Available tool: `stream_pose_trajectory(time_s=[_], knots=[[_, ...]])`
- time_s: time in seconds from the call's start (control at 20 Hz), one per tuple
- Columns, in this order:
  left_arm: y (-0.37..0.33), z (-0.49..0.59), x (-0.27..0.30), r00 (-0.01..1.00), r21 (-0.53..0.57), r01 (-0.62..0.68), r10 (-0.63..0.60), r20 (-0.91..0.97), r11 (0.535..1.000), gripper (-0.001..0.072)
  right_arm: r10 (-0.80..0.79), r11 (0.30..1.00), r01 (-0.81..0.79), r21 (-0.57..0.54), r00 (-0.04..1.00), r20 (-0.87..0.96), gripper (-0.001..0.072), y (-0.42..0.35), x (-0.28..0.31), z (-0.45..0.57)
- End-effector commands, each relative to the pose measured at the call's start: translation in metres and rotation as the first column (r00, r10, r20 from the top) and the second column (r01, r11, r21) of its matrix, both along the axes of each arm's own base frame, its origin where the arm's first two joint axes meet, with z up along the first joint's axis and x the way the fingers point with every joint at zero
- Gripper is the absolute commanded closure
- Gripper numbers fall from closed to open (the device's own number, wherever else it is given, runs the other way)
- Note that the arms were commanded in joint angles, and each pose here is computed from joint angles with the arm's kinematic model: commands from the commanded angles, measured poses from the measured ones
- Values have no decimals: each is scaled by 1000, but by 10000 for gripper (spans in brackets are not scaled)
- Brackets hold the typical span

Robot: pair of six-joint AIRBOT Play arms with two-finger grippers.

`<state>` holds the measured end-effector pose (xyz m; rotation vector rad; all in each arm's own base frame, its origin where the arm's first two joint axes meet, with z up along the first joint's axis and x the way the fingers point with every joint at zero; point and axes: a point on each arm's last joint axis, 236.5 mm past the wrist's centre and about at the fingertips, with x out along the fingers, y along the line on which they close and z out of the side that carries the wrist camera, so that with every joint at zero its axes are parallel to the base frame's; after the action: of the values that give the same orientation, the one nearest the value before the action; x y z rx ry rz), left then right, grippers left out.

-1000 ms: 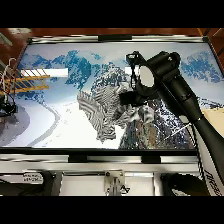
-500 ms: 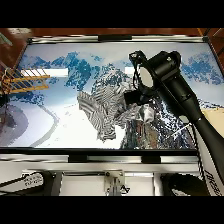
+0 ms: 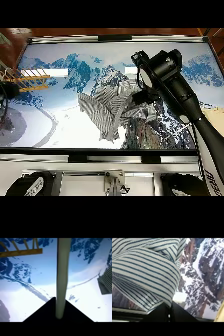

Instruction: Fold the shirts.

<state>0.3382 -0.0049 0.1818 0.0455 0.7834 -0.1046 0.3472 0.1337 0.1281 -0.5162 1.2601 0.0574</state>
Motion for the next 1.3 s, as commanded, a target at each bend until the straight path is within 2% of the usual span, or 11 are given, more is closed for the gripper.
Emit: stream_pose_trajectory(time_s=[0.0,0.15,0.3,0.5,0.65,0.75,0.9,1.05,1.25], knots=[[-76,-43,-101,947,-47,256,-260,-190,966,653,-32,998,32,-45,999,5,620,-27,9,4],[-103,-74,-179,856,-71,432,-433,-283,899,653,-84,996,86,29,995,-61,620,-40,6,-5],[-116,-81,-257,689,-119,632,-625,-367,766,653,-115,991,120,64,990,-86,620,-47,6,-8],[-134,-79,-309,549,-232,708,-727,-412,667,654,-114,990,120,70,990,-87,620,-46,6,-9],[-140,-103,-320,495,-222,731,-725,-478,646,654,-113,990,119,72,990,-88,620,-45,6,-9],[-160,-118,-319,495,-244,726,-735,-465,643,654,-110,990,118,77,990,-92,620,-44,6,-9],[-194,-133,-284,594,-216,690,-711,-377,691,654,-111,990,118,76,989,-93,620,-44,5,-9],[-224,-146,-256,644,-186,669,-686,-340,720,654,-110,990,117,76,990,-93,620,-44,5,-9],[-254,-179,-244,644,-176,652,-661,-385,738,654,-101,991,108,74,990,-94,620,-44,5,-9]])
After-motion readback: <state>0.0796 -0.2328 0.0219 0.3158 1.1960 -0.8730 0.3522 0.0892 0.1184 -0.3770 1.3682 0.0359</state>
